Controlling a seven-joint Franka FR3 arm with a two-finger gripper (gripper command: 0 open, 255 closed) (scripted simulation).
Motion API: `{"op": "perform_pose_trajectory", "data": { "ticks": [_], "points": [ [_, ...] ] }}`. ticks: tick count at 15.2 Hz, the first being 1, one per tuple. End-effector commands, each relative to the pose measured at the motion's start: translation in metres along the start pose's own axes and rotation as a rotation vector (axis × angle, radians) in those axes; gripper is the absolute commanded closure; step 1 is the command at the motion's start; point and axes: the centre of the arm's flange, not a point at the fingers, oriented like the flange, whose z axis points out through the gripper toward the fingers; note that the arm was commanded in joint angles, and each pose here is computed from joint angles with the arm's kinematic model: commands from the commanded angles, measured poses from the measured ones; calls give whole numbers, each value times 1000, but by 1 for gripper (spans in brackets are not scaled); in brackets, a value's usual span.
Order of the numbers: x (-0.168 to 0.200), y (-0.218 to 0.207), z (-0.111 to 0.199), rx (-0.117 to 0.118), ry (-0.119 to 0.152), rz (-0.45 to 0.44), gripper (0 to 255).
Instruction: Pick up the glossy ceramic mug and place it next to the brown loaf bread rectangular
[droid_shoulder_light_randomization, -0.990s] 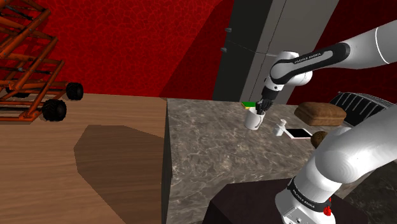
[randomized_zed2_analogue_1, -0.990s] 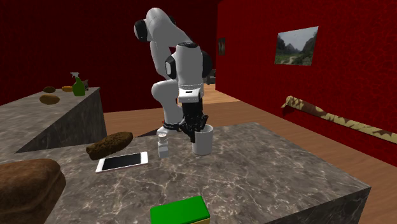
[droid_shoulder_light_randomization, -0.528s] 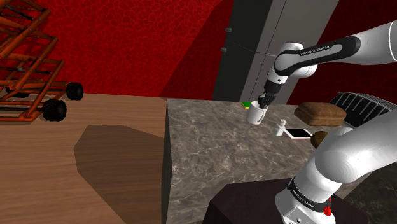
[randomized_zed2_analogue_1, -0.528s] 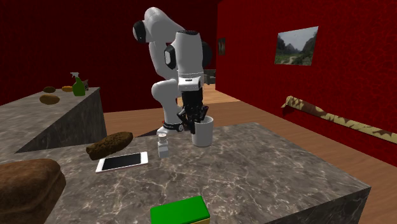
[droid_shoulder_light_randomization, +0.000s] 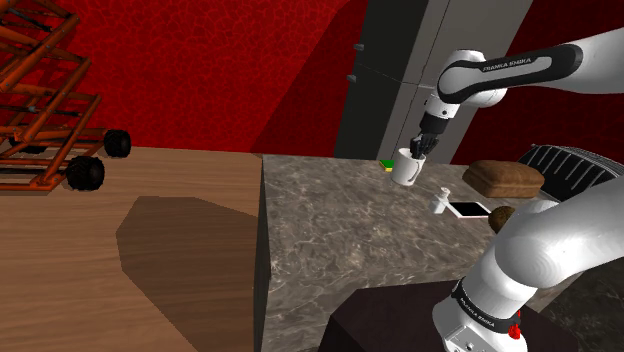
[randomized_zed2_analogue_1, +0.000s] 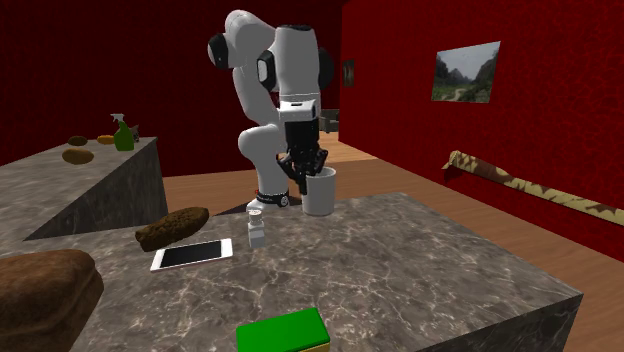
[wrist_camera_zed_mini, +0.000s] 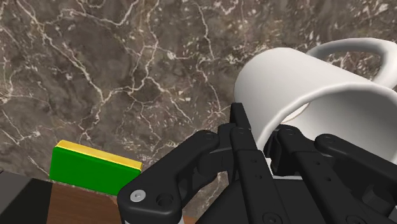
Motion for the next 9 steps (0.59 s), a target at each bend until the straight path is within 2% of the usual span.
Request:
{"op": "perform_pose_trajectory", "data": {
  "ticks": [1, 9],
  "points": [
    [0, -1, -12, 0, 0, 0, 255],
    [1, -4, -54, 0, 0, 0, 255]
  ]
}}
